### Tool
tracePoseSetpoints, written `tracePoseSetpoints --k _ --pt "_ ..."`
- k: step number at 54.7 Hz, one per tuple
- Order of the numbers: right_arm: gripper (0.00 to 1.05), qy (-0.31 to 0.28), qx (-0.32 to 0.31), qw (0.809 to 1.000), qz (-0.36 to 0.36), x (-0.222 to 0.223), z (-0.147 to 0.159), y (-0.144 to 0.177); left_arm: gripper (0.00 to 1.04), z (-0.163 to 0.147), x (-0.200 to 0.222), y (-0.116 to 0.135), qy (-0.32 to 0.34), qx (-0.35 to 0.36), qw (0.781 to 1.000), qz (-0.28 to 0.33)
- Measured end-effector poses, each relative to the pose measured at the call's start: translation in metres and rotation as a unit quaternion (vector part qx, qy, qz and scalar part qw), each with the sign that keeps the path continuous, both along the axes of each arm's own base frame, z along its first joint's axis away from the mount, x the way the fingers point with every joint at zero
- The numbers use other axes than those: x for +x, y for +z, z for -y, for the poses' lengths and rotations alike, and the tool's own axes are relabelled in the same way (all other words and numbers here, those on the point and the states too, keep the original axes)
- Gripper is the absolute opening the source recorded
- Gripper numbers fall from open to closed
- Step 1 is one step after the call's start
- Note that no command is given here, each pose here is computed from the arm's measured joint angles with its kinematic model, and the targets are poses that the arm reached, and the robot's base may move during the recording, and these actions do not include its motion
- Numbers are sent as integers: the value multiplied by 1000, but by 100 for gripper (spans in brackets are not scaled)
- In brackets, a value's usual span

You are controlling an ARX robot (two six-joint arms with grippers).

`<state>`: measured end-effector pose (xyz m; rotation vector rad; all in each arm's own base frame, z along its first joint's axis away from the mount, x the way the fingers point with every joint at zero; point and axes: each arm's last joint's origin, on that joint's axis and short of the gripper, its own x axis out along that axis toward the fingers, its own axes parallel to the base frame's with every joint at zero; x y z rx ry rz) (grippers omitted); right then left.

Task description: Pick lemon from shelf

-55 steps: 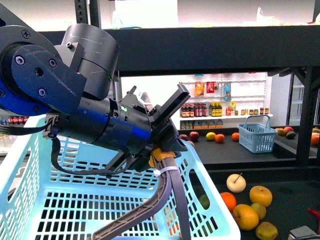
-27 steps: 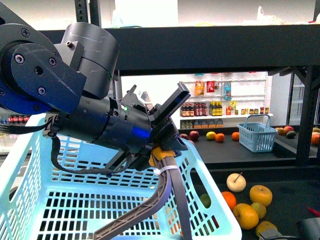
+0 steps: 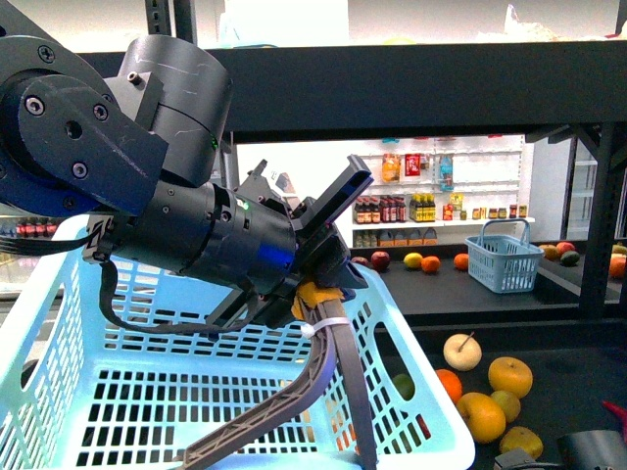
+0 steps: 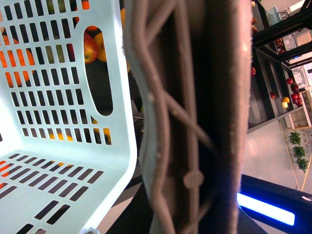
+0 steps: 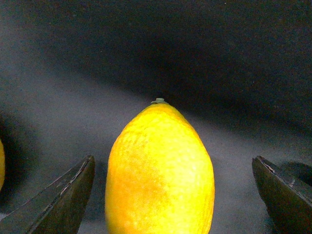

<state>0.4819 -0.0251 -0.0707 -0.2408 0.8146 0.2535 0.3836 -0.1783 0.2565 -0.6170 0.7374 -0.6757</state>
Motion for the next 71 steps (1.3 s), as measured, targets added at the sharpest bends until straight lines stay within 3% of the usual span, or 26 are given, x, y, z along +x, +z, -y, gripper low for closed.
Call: tracePoseSetpoints --k 6,21,34,42,59,66,71 --pt "95 1 1 1000 -6 0 -2 -4 13 0 0 0 0 0 1000 0" --pt "58 2 3 999 -35 -4 -6 -13 13 0 0 0 0 0 1000 0" --pt "54 -15 -1 999 -40 -8 -4 -7 13 0 0 0 0 0 1000 0" --pt "54 -29 -1 999 -17 -14 3 14 13 0 0 0 0 0 1000 0" --pt "54 -49 23 989 139 -47 24 167 13 0 0 0 0 0 1000 0" --pt "54 -16 96 977 190 -77 0 242 13 0 0 0 0 0 1000 0" --pt "54 11 135 968 210 -87 -22 274 13 0 0 0 0 0 1000 0"
